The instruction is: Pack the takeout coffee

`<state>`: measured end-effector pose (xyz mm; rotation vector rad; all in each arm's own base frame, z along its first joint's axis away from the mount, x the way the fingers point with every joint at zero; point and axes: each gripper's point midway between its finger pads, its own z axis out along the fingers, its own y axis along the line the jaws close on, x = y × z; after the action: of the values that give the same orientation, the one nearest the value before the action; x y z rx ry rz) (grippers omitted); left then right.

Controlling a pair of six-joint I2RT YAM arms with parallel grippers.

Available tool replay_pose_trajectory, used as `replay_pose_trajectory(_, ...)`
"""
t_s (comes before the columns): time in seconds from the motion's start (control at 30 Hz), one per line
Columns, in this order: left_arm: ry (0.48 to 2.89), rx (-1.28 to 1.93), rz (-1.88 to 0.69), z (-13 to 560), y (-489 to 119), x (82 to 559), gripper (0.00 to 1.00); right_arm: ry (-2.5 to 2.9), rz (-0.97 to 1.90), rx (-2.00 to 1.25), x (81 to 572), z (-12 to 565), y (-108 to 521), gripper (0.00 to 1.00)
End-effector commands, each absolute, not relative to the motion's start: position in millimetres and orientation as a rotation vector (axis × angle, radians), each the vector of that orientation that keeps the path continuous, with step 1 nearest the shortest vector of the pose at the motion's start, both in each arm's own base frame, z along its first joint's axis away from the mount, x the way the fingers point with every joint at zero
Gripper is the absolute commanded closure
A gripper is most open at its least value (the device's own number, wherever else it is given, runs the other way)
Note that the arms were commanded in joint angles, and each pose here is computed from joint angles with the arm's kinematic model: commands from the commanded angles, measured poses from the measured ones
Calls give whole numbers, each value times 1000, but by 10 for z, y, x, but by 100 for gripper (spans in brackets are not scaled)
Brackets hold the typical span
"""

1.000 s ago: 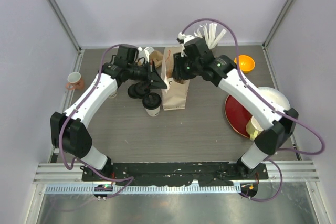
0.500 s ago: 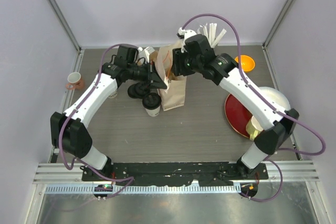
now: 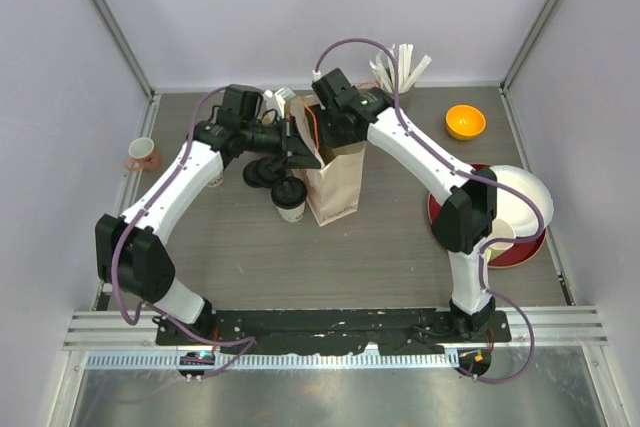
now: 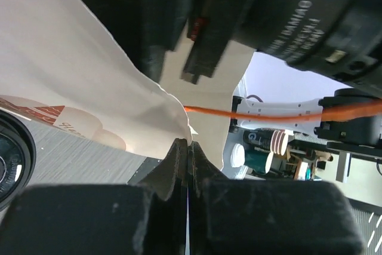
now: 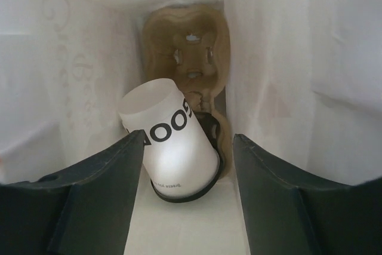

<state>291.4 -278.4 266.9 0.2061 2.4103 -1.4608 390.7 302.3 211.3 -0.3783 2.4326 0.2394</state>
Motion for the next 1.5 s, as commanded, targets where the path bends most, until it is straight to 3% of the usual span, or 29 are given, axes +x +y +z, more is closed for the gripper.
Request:
replay_pose_trajectory(0.0,2361,230,-1491,2801,-2772,2873,96,2478,266,-389,3882,1996,3128,30)
replay_pose_trajectory(0.03,2362,219,-1467,2791,-2757,2904,91,2488,264,-393,3881,1944,3134,29)
replay_pose_trajectory(0.07,2361,225,-1443,2808,-2730,2924,79,2502,252,-403,3871,1870,3124,28)
replay_pose_trajectory(0.17,2354,223,-1355,2869,-2636,3011,60,2544,228,-431,3843,1677,3113,26)
replay_pose_trajectory(0.27,2326,253,-1279,2973,-2523,3101,51,2593,214,-449,3759,1541,3067,25)
replay_pose_trajectory(0.63,2171,301,-1242,3468,-2336,3345,41,2685,151,-581,3185,1652,2765,25)
replay_pose_trajectory(0.93,2188,306,-1199,3311,-2269,3379,40,2671,275,-703,2515,1954,2619,25)
replay_pose_trajectory(1.27,2265,253,-1094,2852,-2181,3492,39,2527,207,-630,2906,1865,2711,18)
replay_pose_trajectory(1.47,2255,265,-1093,2843,-2195,3487,33,2573,89,-599,3044,1595,2702,16)
